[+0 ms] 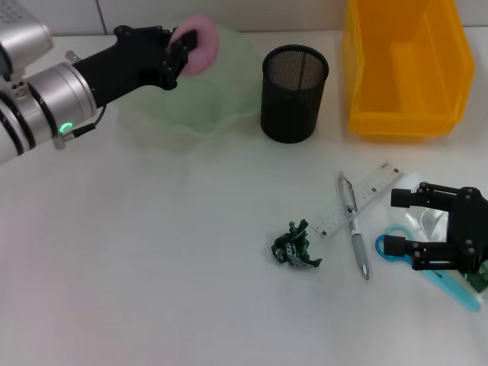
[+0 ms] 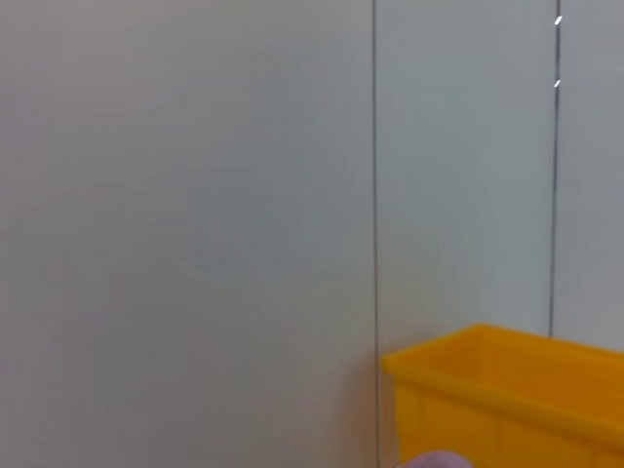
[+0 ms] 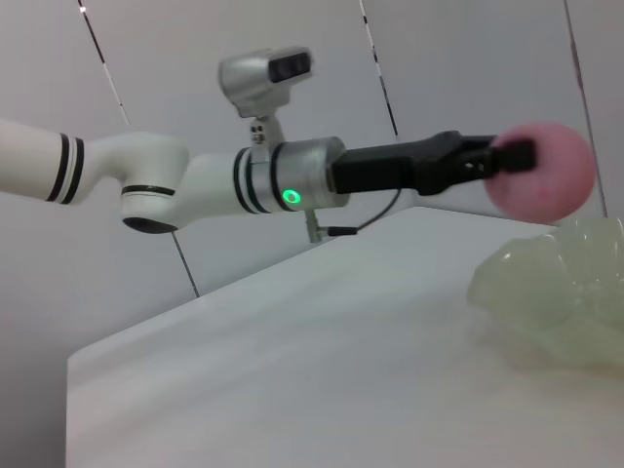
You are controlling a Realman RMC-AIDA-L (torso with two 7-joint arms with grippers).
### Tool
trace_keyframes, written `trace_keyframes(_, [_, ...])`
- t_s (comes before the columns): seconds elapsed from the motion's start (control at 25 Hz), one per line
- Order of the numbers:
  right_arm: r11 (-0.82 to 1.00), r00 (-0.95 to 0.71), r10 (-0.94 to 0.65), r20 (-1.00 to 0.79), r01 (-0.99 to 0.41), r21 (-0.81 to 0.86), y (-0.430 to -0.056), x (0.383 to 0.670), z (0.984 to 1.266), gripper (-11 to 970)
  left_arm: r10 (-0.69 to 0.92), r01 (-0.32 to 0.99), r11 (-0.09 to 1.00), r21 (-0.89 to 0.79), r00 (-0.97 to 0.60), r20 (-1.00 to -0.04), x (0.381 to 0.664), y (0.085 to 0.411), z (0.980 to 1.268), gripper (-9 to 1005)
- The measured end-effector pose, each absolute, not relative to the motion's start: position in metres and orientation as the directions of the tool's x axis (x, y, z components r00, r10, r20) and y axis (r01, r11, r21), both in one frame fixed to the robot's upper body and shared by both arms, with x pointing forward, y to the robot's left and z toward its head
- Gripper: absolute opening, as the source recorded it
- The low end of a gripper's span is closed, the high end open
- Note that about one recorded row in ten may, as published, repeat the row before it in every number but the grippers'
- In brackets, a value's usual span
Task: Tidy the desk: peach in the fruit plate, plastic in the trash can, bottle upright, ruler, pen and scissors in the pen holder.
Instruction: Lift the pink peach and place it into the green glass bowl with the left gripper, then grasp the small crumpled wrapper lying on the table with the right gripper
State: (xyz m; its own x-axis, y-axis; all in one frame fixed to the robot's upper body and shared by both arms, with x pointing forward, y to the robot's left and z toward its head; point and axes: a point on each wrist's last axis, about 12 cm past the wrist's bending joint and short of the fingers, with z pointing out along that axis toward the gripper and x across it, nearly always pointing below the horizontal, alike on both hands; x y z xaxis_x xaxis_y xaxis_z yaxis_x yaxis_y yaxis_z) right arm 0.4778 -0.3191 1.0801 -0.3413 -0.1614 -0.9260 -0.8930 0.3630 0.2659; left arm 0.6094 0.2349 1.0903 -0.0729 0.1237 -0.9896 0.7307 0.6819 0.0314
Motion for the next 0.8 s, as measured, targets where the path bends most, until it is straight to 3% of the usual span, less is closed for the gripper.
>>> trace_keyframes(0.08, [0.365, -0.343, -0.161, -0.925, -0.892, 0.267, -0.319, 0.478, 1.08, 838, 0.145, 0.716, 0.697, 0.032, -0.098, -0.985, 0.616, 0.229, 1.088, 106])
trace_keyframes(0.36, [0.367, -0.353, -0.155, -0.923, -0.888, 0.278, -0.318, 0.479, 1.08, 837, 0.154, 0.679, 0.734, 0.023, -0.133, -0.979, 0.622, 0.229, 1.084, 231])
trace_keyframes(0.8, [0.365, -0.36, -0.15, -0.921, -0.886, 0.287, -0.317, 0.479, 1.079, 836, 0.146, 0.68, 0.733, 0.017, -0.133, -0.98, 0.62, 0.231, 1.084, 674])
